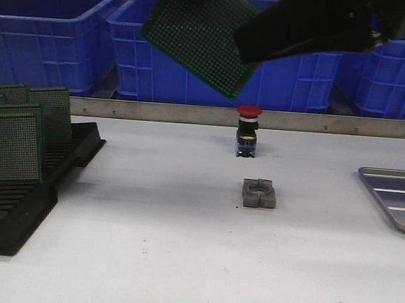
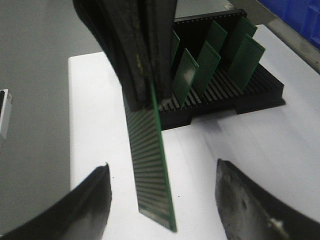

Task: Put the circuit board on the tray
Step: 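Grasp the board with the right gripper and release the left gripper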

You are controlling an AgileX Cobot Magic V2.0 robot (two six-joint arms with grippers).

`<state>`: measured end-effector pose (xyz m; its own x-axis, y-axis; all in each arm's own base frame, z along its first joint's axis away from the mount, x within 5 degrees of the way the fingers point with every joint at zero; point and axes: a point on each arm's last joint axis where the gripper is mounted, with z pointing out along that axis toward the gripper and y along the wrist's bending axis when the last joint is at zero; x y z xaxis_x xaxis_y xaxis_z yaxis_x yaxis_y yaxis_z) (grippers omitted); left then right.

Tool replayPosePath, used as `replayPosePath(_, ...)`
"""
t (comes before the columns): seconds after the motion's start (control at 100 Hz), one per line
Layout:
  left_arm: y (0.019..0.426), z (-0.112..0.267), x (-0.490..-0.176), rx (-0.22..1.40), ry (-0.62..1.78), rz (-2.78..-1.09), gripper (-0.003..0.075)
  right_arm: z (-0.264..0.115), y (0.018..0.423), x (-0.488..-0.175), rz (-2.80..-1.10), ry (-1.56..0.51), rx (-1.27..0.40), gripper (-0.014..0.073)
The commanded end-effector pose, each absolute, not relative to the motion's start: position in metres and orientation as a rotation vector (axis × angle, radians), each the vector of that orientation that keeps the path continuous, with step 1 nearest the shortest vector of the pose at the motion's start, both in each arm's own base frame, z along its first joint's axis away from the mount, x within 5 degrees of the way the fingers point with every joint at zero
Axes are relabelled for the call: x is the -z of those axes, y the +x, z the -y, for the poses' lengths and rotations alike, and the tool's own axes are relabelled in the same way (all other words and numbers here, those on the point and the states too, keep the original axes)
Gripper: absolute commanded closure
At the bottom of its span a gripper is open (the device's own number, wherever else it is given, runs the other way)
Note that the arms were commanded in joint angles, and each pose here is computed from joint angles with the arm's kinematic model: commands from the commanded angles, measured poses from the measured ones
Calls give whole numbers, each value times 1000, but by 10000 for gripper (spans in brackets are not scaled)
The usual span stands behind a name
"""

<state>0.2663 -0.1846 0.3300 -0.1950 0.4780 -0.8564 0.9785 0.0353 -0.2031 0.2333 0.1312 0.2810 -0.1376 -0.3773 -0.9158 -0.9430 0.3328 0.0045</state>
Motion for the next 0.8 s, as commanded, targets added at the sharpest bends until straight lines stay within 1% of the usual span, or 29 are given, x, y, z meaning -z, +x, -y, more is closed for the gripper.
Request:
replayPosePath(0.0, 253, 187, -358, 1173, 1458, -1623, 741, -138, 235, -299, -1611, -1146, -876, 149)
replayPosePath(0.05, 253, 187, -358, 1174, 1457, -1622, 740, -139, 236, -298, -1610, -1132, -901, 195)
replayPosePath(0.12, 253, 187, -358, 1174, 1457, -1622, 740, -140, 236, -298, -1607, -1121, -920, 292)
replayPosePath(0.17, 253, 187, -358, 1174, 1457, -1622, 740, -140, 236, -298, -1605, -1121, -925, 384)
replayPosePath(0.26, 254, 187, -358, 1167, 1451, -1624, 740, -140, 236, -298, -1604, -1122, -928, 524)
replayPosePath(0.36, 255, 187, -358, 1160, 1445, -1626, 724, -140, 236, -298, -1604, -1122, -928, 633)
replayPosePath(0.4, 255, 187, -358, 1159, 1444, -1626, 688, -140, 236, -298, -1604, -1122, -928, 664)
replayPosePath(0.43, 255, 187, -358, 1159, 1444, -1626, 653, -140, 236, -298, -1604, -1122, -928, 666)
replayPosePath(0.48, 255, 187, -358, 1159, 1444, -1626, 569, -140, 236, -298, -1603, -1122, -928, 663)
replayPosePath(0.58, 256, 187, -358, 1151, 1437, -1629, 353, -140, 235, -299, -1602, -1123, -932, 663)
replayPosePath(0.65, 258, 187, -358, 1130, 1421, -1634, 247, -140, 235, -298, -1614, -1112, -944, 663)
replayPosePath(0.72, 262, 185, -359, 1092, 1392, -1644, 199, -140, 235, -298, -1659, -1067, -989, 663)
replayPosePath(0.79, 272, 178, -363, 1022, 1330, -1653, 195, -139, 235, -297, -1738, -988, -1053, 663)
